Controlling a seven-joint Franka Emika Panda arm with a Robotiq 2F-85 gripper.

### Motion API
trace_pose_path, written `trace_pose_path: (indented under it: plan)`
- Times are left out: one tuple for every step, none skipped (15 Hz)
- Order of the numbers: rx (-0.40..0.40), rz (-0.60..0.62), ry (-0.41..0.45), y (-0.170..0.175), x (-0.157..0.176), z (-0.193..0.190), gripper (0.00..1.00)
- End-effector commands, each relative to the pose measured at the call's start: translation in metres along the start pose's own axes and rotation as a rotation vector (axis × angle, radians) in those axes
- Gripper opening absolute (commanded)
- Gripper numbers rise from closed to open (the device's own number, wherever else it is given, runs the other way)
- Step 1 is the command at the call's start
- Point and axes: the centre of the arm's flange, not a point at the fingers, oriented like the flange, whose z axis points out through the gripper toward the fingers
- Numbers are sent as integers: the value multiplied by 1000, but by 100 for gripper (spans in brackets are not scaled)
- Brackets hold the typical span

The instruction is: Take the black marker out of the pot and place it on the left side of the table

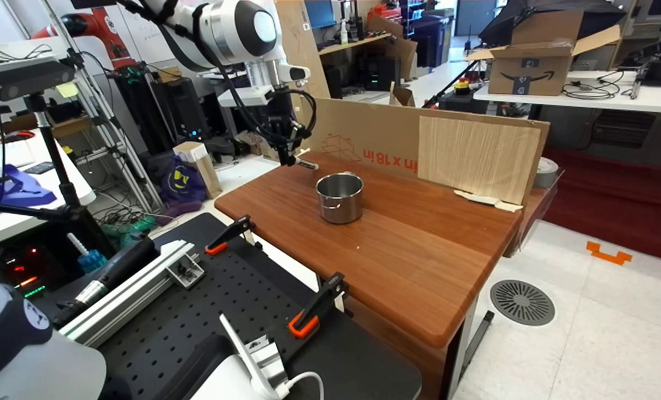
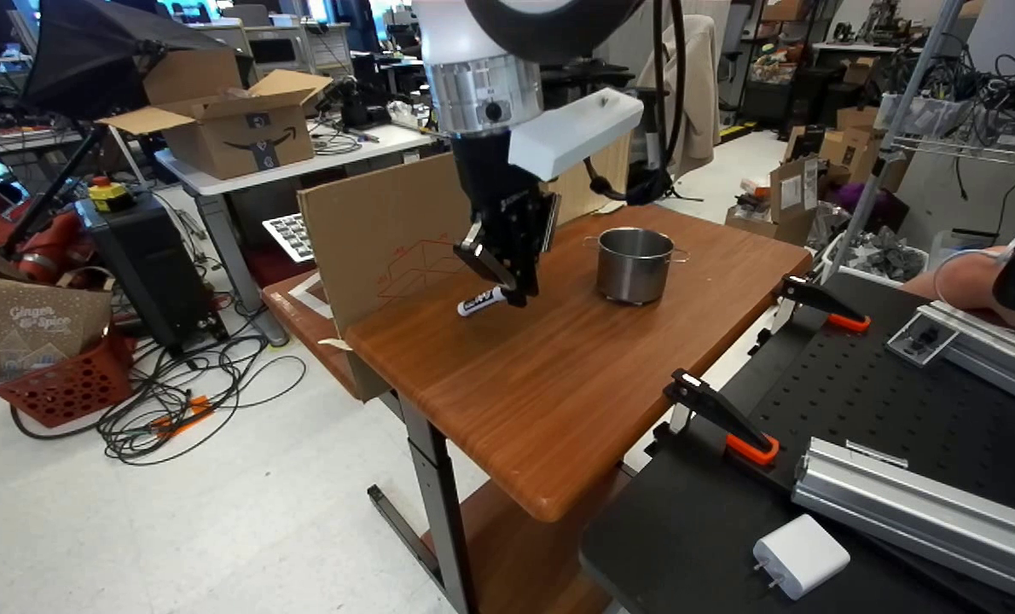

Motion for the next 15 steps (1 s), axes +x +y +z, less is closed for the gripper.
trace_pose_path:
  plan:
    - [9,-1,-2,-8,8,19,5]
    - [10,-2,-14,-8,8,25,5]
    - [11,-3,-31,-8,10,30,5]
    - [11,0,-47,-8,11,35,5]
    - [11,3,-61,-7,13,39,5]
    - [13,8,-79,-5,15,44,5]
    - [15,13,-92,-4,17,48,5]
    - [13,18,-103,-3,20,51,5]
    - [14,23,-126,-2,24,55,5]
    - [18,29,-139,-2,27,58,5]
    - [19,33,-153,-1,30,60,5]
    - [18,39,-164,-2,31,61,5]
    - [18,42,-174,-2,34,63,5]
    - [18,42,-184,-2,36,63,5]
    - [19,45,-193,-2,37,63,5]
